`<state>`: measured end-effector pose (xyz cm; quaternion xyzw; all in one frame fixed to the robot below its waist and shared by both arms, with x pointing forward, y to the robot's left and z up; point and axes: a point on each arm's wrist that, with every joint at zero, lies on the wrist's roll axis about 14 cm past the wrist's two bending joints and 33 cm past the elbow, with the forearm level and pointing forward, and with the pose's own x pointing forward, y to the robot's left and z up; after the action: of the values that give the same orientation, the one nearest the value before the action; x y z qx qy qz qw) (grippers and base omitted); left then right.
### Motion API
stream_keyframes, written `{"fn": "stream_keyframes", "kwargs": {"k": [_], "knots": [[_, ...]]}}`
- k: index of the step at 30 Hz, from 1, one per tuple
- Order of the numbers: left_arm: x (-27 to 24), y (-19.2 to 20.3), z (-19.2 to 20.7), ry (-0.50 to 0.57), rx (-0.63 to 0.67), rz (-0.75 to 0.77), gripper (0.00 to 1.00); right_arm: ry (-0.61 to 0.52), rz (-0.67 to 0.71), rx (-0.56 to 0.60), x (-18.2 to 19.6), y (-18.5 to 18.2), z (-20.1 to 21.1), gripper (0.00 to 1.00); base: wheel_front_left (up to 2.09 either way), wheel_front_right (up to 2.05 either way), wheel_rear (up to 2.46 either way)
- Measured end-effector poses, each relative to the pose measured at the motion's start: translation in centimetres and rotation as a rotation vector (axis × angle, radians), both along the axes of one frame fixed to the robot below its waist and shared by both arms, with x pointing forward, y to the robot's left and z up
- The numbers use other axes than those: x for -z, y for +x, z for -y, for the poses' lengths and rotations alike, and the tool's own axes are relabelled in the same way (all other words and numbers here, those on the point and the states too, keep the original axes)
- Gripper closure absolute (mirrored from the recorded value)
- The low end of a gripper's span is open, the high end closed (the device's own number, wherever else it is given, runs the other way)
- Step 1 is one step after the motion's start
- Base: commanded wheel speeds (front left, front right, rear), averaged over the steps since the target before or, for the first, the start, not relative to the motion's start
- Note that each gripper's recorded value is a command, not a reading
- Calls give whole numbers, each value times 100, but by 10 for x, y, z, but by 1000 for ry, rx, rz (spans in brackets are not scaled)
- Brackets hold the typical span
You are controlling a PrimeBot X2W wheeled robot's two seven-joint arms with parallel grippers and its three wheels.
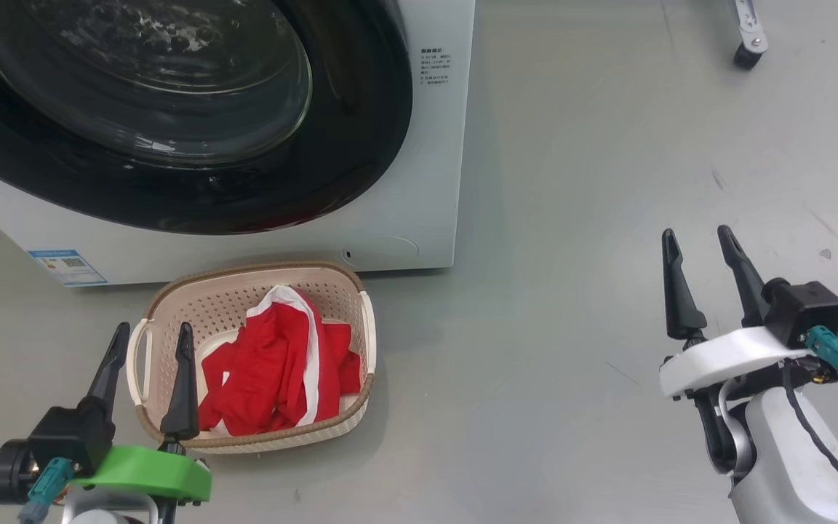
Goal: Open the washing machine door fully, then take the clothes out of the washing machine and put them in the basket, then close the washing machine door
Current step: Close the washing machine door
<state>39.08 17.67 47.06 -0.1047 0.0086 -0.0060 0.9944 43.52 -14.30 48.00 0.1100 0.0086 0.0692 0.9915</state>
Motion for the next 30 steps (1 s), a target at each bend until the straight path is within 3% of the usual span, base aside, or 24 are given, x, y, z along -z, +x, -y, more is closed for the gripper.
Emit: {"fn": "stream_keyframes", "kwargs": {"k": [13, 30], "knots": [[-9, -23, -9, 18, -27, 21, 0, -40, -16, 6, 5, -41, 3, 0, 0, 0, 0], [-14, -41, -19, 24, -59, 32, 0, -38, 35, 1, -12, -53, -4, 0, 0, 0, 0]]}}
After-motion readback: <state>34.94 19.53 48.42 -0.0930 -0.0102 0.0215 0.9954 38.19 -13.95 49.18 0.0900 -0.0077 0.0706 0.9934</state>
